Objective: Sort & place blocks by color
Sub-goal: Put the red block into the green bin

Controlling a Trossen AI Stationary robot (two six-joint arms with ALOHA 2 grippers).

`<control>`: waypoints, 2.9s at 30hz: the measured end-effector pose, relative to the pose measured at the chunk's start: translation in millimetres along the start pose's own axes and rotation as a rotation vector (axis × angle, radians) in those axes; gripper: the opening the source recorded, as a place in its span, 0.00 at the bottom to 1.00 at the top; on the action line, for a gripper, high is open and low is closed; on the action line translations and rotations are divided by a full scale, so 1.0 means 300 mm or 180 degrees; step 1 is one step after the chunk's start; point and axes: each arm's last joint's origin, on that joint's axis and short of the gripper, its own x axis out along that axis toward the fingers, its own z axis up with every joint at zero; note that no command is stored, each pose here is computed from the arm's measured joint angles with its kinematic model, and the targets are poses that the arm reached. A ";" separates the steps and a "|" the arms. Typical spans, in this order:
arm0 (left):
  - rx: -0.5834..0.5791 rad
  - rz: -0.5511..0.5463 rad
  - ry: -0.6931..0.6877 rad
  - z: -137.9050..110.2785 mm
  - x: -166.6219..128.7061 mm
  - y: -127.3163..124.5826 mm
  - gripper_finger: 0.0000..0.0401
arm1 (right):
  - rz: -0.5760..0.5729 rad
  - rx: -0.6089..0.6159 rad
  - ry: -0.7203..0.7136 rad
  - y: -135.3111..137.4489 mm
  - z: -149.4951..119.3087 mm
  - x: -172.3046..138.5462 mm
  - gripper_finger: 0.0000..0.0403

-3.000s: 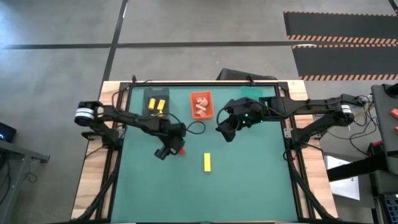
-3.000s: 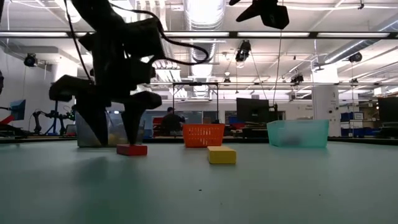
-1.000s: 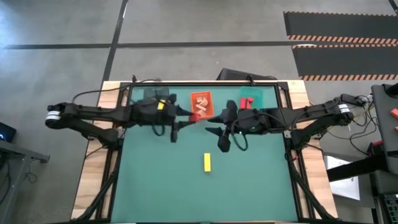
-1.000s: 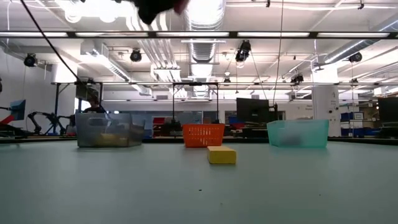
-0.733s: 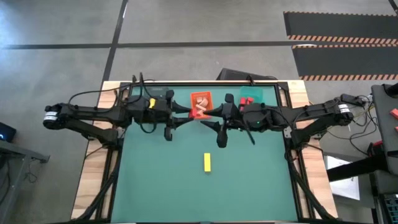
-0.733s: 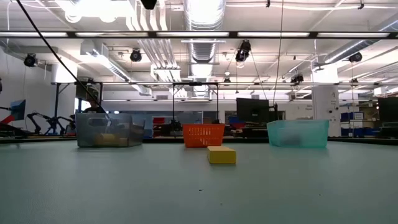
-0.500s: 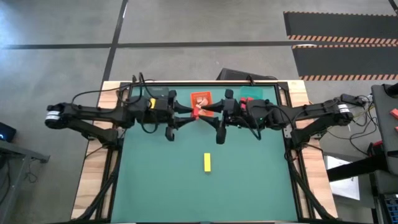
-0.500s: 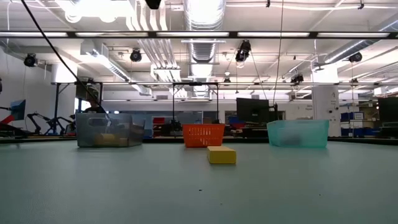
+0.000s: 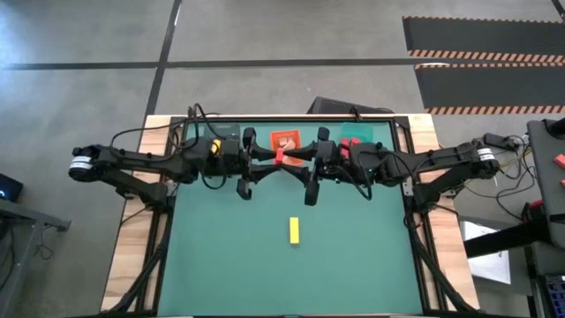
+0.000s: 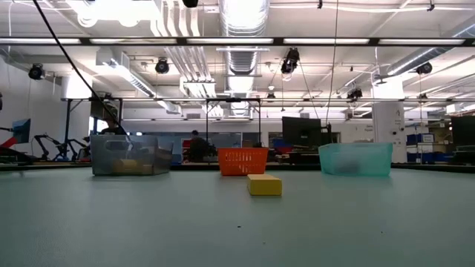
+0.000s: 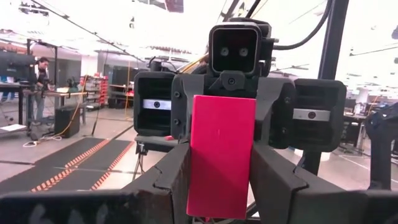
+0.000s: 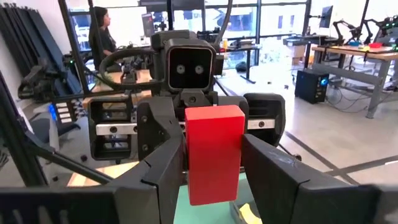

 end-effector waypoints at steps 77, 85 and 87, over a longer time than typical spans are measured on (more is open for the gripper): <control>-0.0747 0.0472 0.0873 -0.090 -0.031 0.019 0.65 | -0.0243 -0.0046 0.5493 -0.796 -0.614 -0.088 0.31; -0.0747 0.0472 0.0873 -0.090 -0.031 0.019 0.65 | -0.0262 0.0015 0.5555 -0.802 -0.636 -0.082 0.36; -0.0747 0.0471 0.0873 -0.090 -0.031 0.019 0.65 | -0.0268 0.0011 0.5539 -0.801 -0.630 -0.084 0.39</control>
